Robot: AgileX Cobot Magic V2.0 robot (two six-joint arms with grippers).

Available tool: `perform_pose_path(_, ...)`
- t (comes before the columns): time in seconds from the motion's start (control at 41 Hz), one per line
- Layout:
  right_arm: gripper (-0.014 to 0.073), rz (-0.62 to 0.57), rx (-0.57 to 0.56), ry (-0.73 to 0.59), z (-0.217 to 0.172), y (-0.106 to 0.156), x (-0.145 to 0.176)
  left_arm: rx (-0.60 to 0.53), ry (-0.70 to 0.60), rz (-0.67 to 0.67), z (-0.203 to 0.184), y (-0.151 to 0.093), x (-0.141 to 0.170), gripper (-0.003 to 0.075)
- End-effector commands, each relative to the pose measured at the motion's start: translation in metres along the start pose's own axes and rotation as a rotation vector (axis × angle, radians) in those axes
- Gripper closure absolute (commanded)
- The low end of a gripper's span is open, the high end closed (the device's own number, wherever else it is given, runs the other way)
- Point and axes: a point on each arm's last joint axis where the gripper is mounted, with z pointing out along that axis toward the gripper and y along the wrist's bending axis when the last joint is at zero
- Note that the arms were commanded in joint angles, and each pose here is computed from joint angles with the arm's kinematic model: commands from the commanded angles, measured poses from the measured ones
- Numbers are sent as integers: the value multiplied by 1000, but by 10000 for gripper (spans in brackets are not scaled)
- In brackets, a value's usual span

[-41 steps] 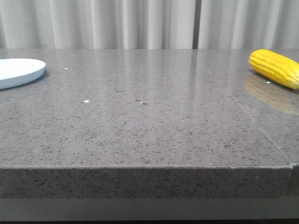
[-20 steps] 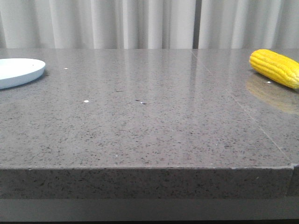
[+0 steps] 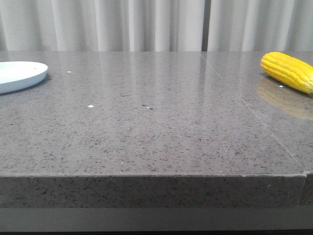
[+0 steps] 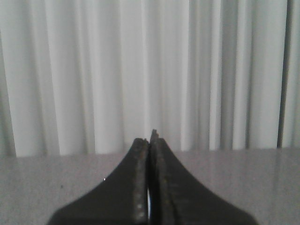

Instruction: Place corn on plate with both arms

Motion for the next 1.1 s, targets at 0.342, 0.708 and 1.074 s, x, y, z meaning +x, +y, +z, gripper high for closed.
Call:
perform_pose_path(0.342, 662, -39, 21, 359, 60, -5, 22, 19, 315, -19, 41, -2, 24, 741)
perform_pose_path(0.708, 510, -21, 21, 458, 79, -6, 35, 20, 336, -19, 43, -2, 31, 685)
perform_pose_path(1.074, 1, -22, 21, 447, 79, -6, 34, 25, 428, -19, 53, -2, 36, 188)
